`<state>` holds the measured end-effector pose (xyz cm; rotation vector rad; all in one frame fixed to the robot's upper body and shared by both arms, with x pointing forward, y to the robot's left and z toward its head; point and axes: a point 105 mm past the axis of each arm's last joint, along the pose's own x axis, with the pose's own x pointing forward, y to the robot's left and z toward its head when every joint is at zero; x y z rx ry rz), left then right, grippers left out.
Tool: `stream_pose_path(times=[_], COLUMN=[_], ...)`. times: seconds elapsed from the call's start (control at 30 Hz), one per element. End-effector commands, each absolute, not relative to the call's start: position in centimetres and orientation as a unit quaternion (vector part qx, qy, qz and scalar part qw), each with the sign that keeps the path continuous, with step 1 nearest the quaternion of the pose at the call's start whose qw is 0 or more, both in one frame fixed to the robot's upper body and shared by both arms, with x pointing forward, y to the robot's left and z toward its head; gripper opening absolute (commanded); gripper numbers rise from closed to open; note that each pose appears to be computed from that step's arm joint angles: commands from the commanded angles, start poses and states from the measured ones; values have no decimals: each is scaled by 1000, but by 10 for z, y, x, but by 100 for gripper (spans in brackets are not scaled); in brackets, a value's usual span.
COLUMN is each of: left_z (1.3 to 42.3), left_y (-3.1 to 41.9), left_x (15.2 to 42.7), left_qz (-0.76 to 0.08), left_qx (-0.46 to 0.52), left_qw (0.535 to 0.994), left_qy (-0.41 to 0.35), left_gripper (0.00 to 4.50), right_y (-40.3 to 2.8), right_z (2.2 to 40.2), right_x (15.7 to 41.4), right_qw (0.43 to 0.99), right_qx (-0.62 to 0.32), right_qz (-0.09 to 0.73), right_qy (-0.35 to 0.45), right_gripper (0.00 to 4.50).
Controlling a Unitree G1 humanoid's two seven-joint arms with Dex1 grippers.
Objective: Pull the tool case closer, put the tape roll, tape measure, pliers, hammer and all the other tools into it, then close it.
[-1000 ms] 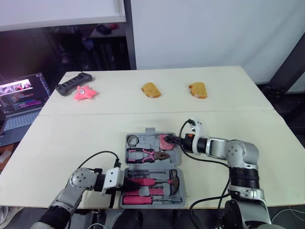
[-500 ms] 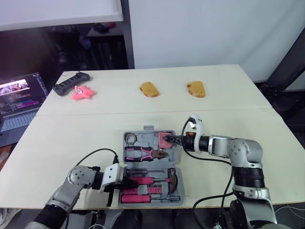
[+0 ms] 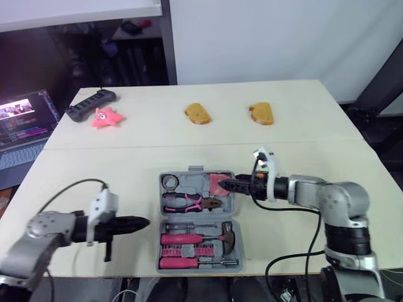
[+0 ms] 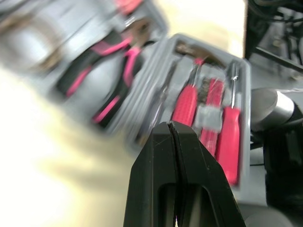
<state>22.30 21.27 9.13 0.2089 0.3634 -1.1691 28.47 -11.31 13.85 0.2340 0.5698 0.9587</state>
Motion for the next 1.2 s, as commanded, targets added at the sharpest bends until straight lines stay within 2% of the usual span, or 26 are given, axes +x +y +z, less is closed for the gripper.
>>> stream_pose_path(times=[0.03,0.17,0.27,0.33,0.43,0.5,0.7,1.2], left_z=[99,106,117,124,136,139,135,142], left_y=[225,228,230,233,241,243,251,252], left_x=[224,223,223,221,215,210,204,213], left_qz=[-536,-540,-546,-547,-544,-544,-532,-524], left_qx=[103,103,99,99,114,130,144,149], left_qw=[822,820,818,818,818,815,818,826], left_qy=[164,160,150,147,148,149,166,144], left_gripper=[0,0,0,0,0,0,0,0], right_y=[-93,-100,-117,-128,-166,-189,-217,-220], right_z=[158,160,169,175,172,164,149,138], right_x=[232,187,171,175,187,189,180,182], right_qw=[789,762,770,793,842,847,829,826], right_qx=[52,-6,-34,-46,-133,-190,-249,-250], right_qz=[558,590,580,553,464,434,444,458], right_qy=[251,268,263,251,240,241,231,214], right_gripper=[444,444,444,444,444,444,444,444])
